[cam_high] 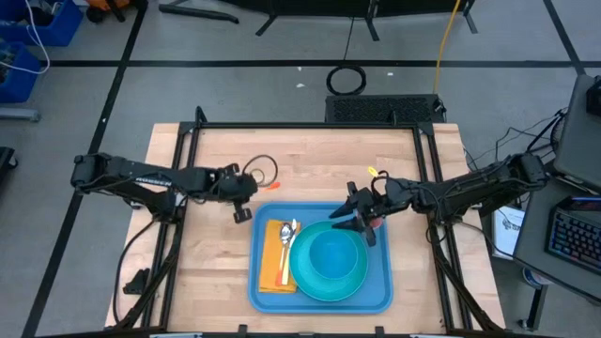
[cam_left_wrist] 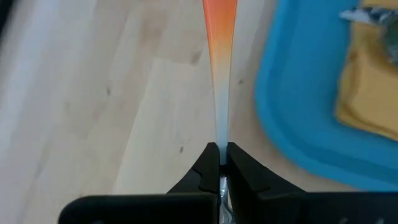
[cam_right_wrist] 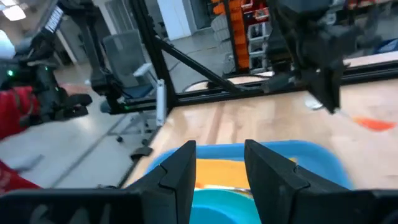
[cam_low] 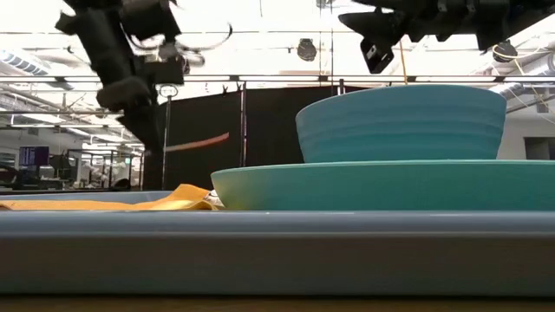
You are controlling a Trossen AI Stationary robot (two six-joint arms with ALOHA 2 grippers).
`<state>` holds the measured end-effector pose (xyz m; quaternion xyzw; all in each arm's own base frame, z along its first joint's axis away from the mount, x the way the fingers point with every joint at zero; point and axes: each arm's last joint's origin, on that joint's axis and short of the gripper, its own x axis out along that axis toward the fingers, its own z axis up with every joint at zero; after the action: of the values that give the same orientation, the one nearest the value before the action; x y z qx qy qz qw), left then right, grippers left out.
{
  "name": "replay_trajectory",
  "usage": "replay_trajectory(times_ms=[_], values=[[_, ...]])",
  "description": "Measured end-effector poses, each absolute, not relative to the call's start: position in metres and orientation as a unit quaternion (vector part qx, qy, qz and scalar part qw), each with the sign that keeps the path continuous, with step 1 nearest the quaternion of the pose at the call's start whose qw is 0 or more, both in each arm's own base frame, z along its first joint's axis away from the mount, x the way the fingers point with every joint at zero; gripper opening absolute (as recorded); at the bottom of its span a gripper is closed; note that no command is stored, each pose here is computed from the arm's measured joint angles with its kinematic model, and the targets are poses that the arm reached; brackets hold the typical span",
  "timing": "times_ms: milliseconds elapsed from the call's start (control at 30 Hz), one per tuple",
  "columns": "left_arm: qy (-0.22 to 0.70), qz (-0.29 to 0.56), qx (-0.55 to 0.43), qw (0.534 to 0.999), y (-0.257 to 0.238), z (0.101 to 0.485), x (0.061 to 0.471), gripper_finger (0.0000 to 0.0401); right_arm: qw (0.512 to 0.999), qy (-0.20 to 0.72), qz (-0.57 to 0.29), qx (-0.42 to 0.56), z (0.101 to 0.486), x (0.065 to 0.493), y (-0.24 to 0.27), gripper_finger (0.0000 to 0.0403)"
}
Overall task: Set up tray
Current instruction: Put the orange fork on top of the yellow napkin to the left of the orange spoon
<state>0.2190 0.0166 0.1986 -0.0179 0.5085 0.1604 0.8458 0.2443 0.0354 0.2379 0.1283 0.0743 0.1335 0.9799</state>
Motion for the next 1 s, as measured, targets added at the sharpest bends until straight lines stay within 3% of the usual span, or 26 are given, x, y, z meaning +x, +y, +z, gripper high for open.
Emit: replay_trajectory(times_ms=[367, 500, 700, 1000], values=[[0.405, 0.199, 0.109, 0.886, -0.052, 0.251, 0.231, 0.0009, 0.970, 0.076, 0.150, 0.176, 0.239, 0.243, 0.046, 0.0125], [0.365, 0.204, 0.134, 0.899, -0.070, 0.262, 0.229, 0.0008, 0.974, 0.068, 0.109, 0.185, 0.239, 0.244, 0.046, 0.0130], [0.319, 0.182, 0.171, 0.914, -0.094, 0.262, 0.237, 0.0008, 0.979, 0.049, 0.074, 0.183, 0.239, 0.246, 0.046, 0.0169], [0.369, 0.167, 0.253, 0.878, -0.118, 0.241, 0.274, 0.0008, 0.975, 0.045, 0.060, 0.208, 0.238, 0.266, 0.050, 0.0238]])
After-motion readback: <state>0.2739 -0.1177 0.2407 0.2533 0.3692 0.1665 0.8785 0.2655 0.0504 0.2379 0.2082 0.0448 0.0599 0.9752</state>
